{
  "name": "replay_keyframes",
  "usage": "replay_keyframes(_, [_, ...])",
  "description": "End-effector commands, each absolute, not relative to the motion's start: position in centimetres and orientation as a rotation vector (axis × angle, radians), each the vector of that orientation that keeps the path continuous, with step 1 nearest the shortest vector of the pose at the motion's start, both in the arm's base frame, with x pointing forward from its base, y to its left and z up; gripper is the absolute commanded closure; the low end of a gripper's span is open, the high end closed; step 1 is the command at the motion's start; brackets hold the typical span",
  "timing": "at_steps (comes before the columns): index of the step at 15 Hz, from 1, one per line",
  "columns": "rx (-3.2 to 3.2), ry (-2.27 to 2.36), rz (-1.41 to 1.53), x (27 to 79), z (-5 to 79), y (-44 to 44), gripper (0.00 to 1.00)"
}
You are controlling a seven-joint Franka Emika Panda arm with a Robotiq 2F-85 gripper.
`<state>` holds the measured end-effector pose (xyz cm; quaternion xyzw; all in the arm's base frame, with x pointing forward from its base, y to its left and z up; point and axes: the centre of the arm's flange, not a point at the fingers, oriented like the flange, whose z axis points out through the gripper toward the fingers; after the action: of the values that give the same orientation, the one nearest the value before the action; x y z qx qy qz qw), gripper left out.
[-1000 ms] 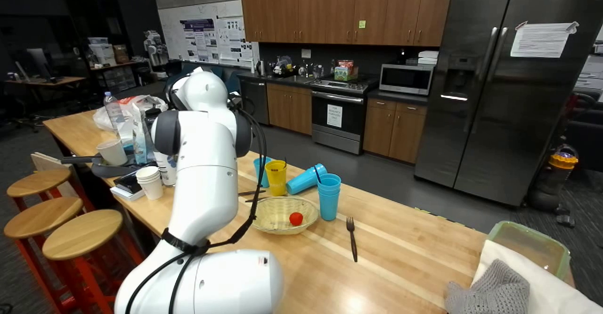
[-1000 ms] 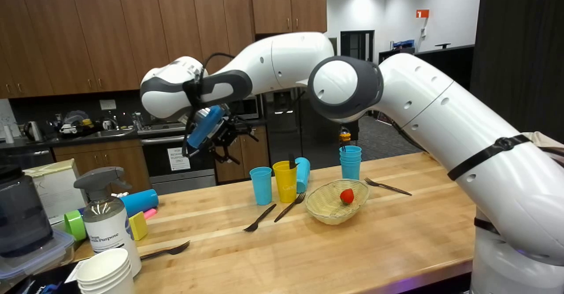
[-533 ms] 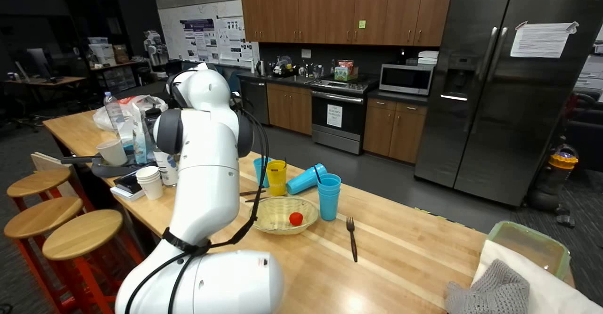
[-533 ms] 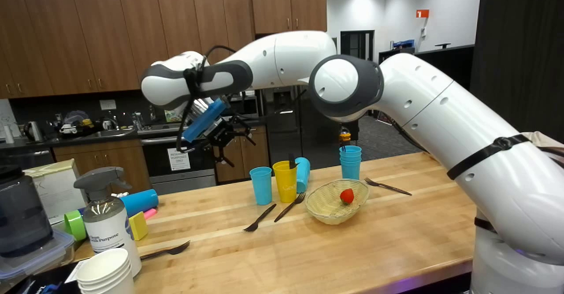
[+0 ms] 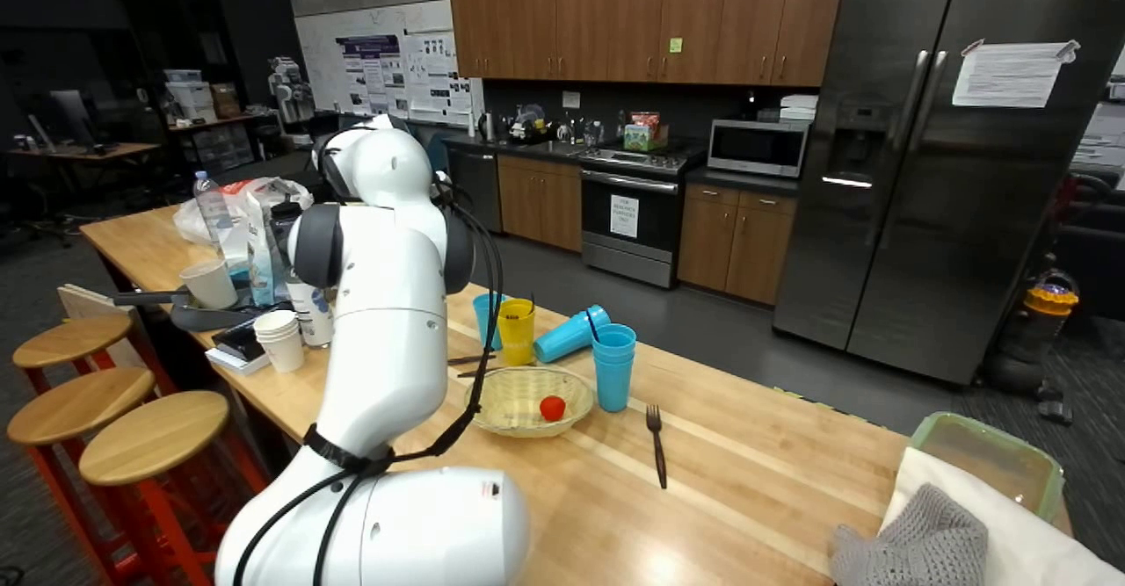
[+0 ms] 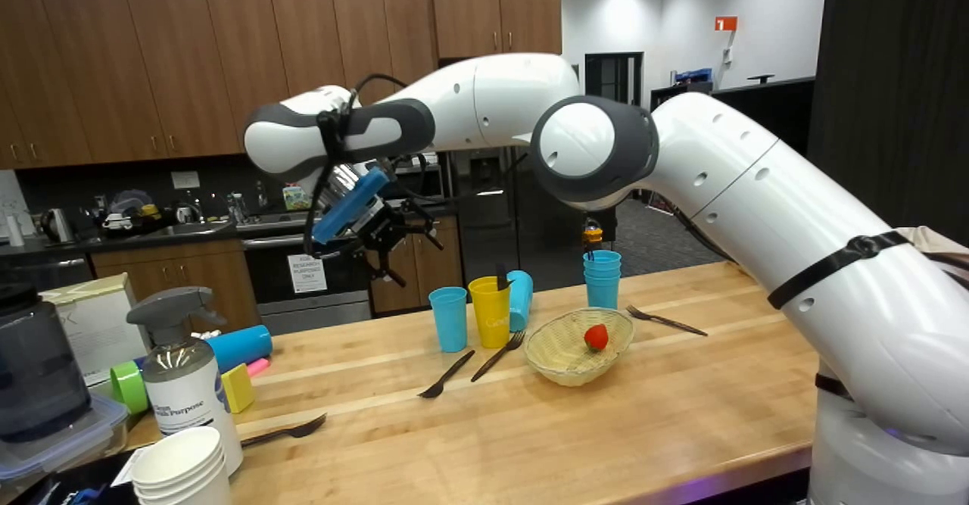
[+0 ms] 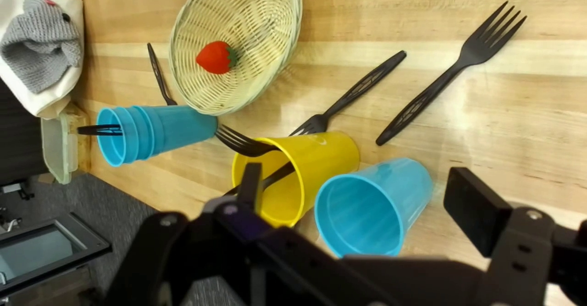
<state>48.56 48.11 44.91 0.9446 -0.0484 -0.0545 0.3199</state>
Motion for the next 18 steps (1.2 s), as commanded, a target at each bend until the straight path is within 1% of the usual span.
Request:
replay_keyframes(1, [2.483,-0.129,-0.143,48.56,44.91,48.11,0.0])
replay_keyframes(12, [2.476,-0.134,-0.14,48.75,45.18,47.95,0.0])
replay_keyframes(18, [2.568,-0.277,-0.184,48.34,44.9,48.06,0.0])
